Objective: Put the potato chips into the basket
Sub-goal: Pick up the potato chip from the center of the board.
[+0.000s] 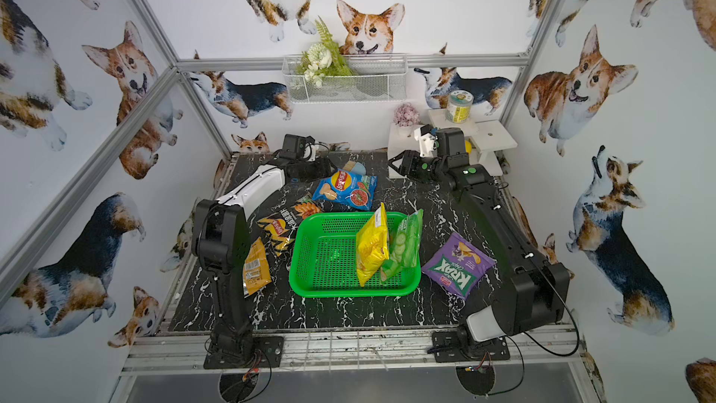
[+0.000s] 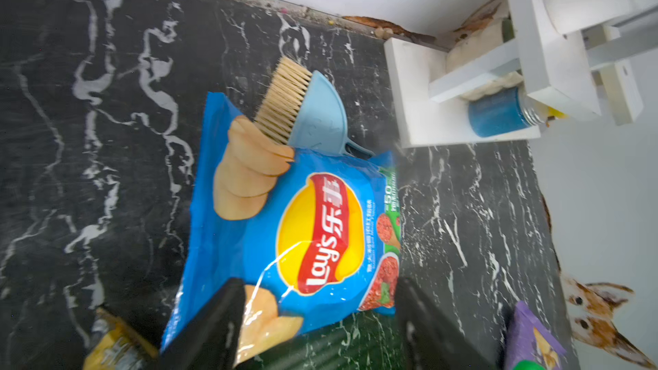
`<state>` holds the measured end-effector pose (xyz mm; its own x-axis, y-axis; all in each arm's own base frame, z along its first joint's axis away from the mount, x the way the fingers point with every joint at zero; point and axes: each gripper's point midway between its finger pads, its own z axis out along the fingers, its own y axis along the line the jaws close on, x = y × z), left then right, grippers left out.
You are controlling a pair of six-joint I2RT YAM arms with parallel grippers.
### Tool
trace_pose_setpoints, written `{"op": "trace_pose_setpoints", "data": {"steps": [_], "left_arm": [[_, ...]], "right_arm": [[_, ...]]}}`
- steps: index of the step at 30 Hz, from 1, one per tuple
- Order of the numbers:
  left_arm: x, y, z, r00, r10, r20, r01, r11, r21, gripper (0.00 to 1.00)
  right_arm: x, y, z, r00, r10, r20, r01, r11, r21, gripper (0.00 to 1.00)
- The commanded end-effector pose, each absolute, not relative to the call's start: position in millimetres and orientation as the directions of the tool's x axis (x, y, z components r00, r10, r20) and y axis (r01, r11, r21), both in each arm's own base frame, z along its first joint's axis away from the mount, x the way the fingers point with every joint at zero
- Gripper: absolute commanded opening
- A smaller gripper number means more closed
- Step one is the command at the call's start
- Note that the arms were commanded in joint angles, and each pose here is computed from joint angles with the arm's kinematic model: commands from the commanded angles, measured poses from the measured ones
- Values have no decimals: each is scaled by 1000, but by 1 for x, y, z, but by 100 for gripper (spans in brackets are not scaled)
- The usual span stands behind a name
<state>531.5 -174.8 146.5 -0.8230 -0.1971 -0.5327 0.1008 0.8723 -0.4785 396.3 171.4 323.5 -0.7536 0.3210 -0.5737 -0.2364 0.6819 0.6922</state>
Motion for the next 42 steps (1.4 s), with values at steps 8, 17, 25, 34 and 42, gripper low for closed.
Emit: {"op": "trace_pose_setpoints", "data": {"steps": [8, 17, 25, 34, 42], "left_arm": [[544, -152, 105, -843, -135, -520, 91, 918, -386, 85], [544, -165, 92, -861, -118, -495, 130, 889, -438, 77], [540, -170, 85, -874, -147, -463, 110, 868, -484, 59], [532, -177, 79, -884, -165, -438, 100, 848, -521, 29], [532, -186, 94, -875, -197, -442, 97, 824, -558, 0]], "right_arm": [[390, 173, 326, -757, 298, -582, -249, 691, 679, 54], [396, 206, 307, -787, 223, -575, -280, 702, 655, 54], [406, 230, 293, -814, 171, -555, -299, 697, 652, 54], [404, 233, 287, -820, 160, -550, -298, 700, 649, 54], [396, 229, 288, -815, 161, -557, -302, 703, 644, 54]]}}
